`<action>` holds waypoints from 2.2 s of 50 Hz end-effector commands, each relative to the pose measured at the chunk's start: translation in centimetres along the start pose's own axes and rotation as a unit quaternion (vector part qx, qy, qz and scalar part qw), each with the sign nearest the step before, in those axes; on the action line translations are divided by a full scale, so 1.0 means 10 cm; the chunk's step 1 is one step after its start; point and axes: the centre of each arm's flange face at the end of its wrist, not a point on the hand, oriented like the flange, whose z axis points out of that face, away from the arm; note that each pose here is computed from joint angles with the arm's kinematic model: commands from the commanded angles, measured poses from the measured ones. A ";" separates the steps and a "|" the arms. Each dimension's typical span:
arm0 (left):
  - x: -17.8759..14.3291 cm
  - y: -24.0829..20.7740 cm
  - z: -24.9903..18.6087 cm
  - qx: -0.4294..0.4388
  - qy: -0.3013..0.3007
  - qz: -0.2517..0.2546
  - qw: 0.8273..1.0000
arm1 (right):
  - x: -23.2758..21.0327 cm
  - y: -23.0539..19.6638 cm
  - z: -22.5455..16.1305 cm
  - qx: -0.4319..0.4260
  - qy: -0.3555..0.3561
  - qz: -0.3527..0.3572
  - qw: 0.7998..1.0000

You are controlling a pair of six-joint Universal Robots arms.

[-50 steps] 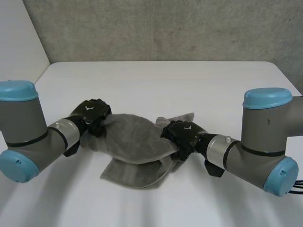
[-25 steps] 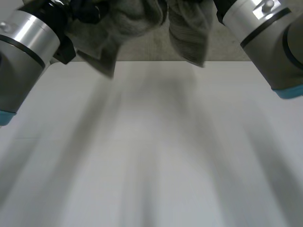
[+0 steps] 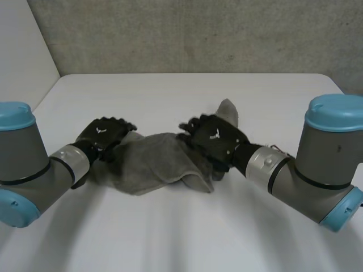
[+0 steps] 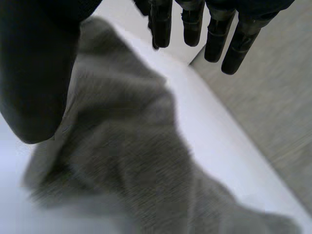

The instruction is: Fold the towel.

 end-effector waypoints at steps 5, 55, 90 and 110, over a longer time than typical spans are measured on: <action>-0.13 -0.36 -0.19 0.044 -0.024 0.015 0.999 | 0.05 0.04 -0.08 -0.027 0.017 0.138 0.990; 1.20 -0.13 0.00 0.010 0.062 -0.131 0.989 | -0.24 0.59 -0.51 -0.080 0.156 0.391 0.903; 0.99 -0.17 0.44 0.126 -0.060 -0.159 0.977 | 0.08 0.47 0.49 0.014 0.188 0.389 0.902; 0.84 -0.22 0.33 0.125 -0.073 -0.165 0.976 | 0.65 -0.09 0.74 0.143 0.215 0.319 0.912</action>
